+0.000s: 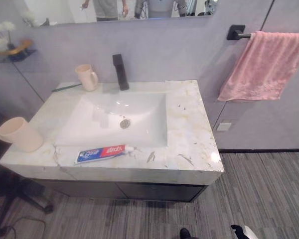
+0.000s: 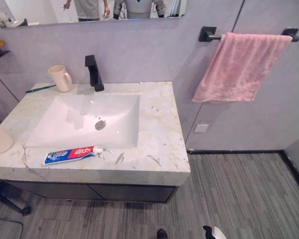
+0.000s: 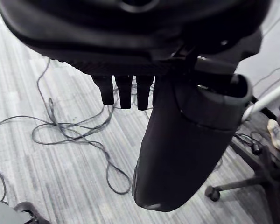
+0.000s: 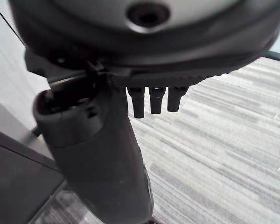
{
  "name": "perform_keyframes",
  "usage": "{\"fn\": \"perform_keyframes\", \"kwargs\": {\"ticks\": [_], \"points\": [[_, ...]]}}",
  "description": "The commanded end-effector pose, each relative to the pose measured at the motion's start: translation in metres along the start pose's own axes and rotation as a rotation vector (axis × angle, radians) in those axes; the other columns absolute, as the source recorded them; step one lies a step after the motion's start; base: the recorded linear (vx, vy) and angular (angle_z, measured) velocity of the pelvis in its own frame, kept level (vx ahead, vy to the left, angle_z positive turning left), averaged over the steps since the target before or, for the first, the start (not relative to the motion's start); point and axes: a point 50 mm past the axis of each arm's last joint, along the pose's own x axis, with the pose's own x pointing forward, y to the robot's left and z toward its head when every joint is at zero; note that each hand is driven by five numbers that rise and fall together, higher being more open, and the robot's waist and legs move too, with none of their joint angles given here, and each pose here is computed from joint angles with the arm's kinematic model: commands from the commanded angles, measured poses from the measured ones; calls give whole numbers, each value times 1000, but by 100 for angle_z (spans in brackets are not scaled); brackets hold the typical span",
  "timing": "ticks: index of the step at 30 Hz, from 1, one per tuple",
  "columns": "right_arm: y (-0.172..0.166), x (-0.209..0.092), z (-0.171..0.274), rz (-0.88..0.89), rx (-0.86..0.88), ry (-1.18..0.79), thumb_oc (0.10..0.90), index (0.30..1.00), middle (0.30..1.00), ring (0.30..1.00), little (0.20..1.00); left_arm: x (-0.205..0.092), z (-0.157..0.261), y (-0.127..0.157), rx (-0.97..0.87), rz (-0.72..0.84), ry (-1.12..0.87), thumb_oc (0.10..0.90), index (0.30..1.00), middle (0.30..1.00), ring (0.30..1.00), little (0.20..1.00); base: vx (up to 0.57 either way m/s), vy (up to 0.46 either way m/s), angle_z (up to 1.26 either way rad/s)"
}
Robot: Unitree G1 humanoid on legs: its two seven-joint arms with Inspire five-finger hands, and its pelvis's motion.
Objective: Organize the bathroom.
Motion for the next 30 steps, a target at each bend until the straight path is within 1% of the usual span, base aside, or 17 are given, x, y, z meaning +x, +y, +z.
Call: {"fn": "perform_keyframes", "kwargs": {"ticks": [1, 3, 4, 5, 8, 12, 14, 16, 21, 26, 30], "points": [[-44, 16, 27, -181, 59, -81, 800, 900, 900, 900, 900, 2, 30, 7, -23, 38, -110, 800, 900, 900, 900, 900, -52, 265, -4], [-49, 17, 28, -190, 72, -80, 800, 900, 900, 900, 900, -1, 33, 0, 19, 9, -150, 800, 900, 900, 900, 900, -72, 334, 6], [-53, 18, 30, -190, 71, -75, 800, 900, 900, 900, 900, -5, 36, -8, 98, -35, -192, 800, 900, 900, 900, 900, -63, 325, 12], [-53, 18, 30, -190, 71, -75, 800, 900, 900, 900, 900, -6, 37, -10, 111, -45, -203, 800, 900, 900, 900, 900, -91, 430, 12], [-56, 19, 41, -185, 90, -119, 800, 900, 900, 900, 900, -16, 41, -32, 268, -149, -275, 800, 900, 900, 900, 900, -154, 439, 0], [-53, 18, 57, -144, 23, -198, 800, 900, 900, 900, 900, -18, 34, -36, 365, -162, -275, 800, 900, 900, 900, 900, -103, 217, -29], [-48, 17, 60, -120, 7, -228, 800, 900, 900, 900, 900, -19, 37, -38, 413, -165, -310, 800, 900, 900, 900, 900, -122, 49, -113], [-41, 16, 57, -92, -5, -226, 800, 900, 900, 900, 900, -20, 42, -39, 468, -178, -359, 800, 900, 900, 900, 900, -89, -45, -30], [-33, 15, 65, -78, -29, -229, 800, 900, 900, 900, 900, -24, 42, -44, 550, -175, -392, 800, 900, 900, 900, 900, -75, -107, -8], [-43, 16, 76, -98, -18, -264, 800, 900, 900, 900, 900, -23, 40, -43, 562, -178, -374, 800, 900, 900, 900, 900, -135, -119, -12], [-42, 15, 73, -87, -32, -266, 800, 900, 900, 900, 900, -24, 41, -44, 516, -186, -362, 800, 900, 900, 900, 900, -109, -109, 2]]}}
